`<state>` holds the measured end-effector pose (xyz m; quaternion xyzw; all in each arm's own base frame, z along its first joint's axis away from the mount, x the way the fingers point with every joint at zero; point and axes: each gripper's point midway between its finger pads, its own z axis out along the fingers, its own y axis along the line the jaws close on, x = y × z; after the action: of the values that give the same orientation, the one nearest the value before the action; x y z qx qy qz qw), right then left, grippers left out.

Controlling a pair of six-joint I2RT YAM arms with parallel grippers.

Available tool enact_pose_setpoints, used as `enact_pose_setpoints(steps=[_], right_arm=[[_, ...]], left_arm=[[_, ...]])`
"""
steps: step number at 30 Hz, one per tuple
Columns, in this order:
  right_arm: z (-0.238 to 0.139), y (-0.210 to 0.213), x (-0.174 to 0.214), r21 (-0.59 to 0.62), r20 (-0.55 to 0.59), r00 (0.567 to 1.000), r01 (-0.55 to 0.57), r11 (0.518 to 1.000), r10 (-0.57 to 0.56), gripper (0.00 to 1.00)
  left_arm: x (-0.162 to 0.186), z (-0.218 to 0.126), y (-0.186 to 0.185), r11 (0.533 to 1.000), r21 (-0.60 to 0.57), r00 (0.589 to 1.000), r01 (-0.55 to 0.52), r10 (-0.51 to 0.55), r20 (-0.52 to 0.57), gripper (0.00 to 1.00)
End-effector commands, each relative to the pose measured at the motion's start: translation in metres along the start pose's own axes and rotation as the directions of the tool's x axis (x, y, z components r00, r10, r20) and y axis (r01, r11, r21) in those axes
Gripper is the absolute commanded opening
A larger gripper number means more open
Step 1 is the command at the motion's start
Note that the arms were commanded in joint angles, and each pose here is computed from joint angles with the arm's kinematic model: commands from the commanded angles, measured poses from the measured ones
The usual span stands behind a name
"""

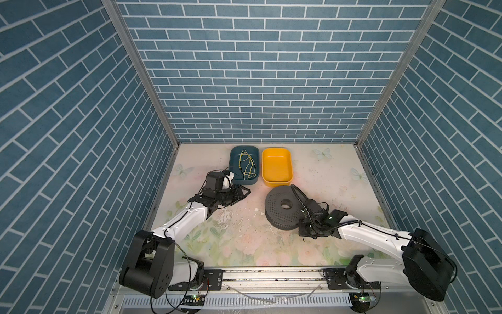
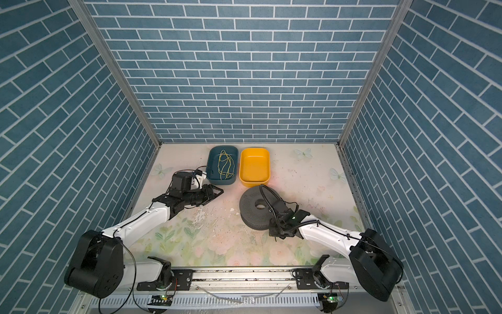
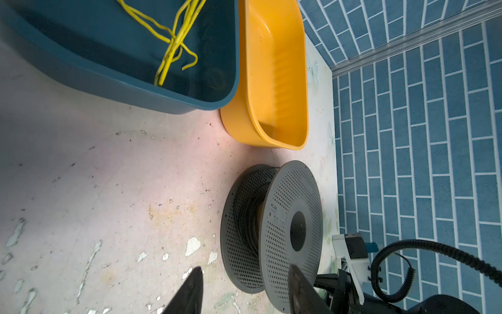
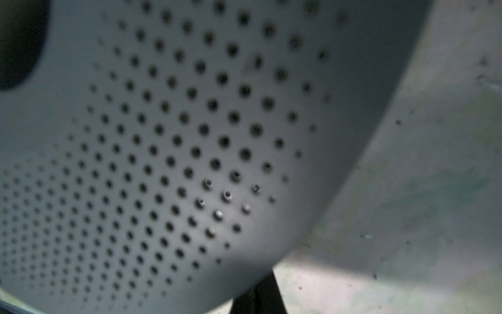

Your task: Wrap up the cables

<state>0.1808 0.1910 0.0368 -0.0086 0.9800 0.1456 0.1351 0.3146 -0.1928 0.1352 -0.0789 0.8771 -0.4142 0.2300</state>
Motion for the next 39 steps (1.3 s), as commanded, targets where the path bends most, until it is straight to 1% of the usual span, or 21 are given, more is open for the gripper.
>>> enact_pose_setpoints(steps=[1, 4, 9, 11, 18, 25, 33, 37, 39], right_arm=[[-0.006, -0.010, -0.028, 0.045, 0.116, 0.992, -0.052, 0.998, 0.046, 0.00], [-0.008, -0.035, -0.034, 0.113, 0.139, 0.985, -0.121, 0.986, 0.105, 0.00], [-0.016, -0.057, -0.045, 0.107, 0.182, 0.966, -0.203, 0.973, 0.182, 0.00], [-0.017, -0.054, -0.051, 0.081, 0.185, 0.967, -0.195, 0.977, 0.178, 0.00], [-0.011, -0.031, -0.074, 0.021, 0.168, 0.980, -0.108, 0.994, 0.103, 0.00], [0.002, -0.017, -0.099, -0.059, 0.197, 0.968, -0.145, 0.988, 0.154, 0.00], [0.017, -0.018, -0.103, -0.044, 0.185, 0.974, -0.123, 0.991, 0.129, 0.00], [0.019, -0.020, -0.101, -0.032, 0.184, 0.976, -0.110, 0.993, 0.114, 0.09], [0.018, -0.020, -0.101, -0.036, 0.185, 0.977, -0.101, 0.994, 0.106, 0.18]], left_arm=[[-0.002, 0.007, 0.000, 1.000, -0.004, 1.000, -0.017, 0.017, -0.008, 0.51], [0.000, 0.010, 0.002, 1.000, -0.007, 1.000, -0.014, 0.014, -0.022, 0.51], [-0.001, 0.011, 0.002, 1.000, -0.013, 1.000, -0.018, 0.018, -0.017, 0.51], [-0.001, 0.012, 0.001, 1.000, -0.007, 1.000, -0.018, 0.018, -0.017, 0.51], [0.011, 0.026, 0.003, 1.000, -0.009, 0.998, -0.018, 0.018, -0.060, 0.50], [0.019, 0.037, 0.003, 1.000, -0.007, 0.996, -0.018, 0.018, -0.083, 0.50], [0.022, 0.041, 0.005, 1.000, -0.005, 0.996, -0.021, 0.020, -0.092, 0.50], [0.025, 0.045, 0.007, 1.000, 0.000, 0.995, -0.008, 0.008, -0.099, 0.50], [0.028, 0.048, 0.009, 1.000, 0.006, 0.994, 0.001, -0.001, -0.106, 0.50]])
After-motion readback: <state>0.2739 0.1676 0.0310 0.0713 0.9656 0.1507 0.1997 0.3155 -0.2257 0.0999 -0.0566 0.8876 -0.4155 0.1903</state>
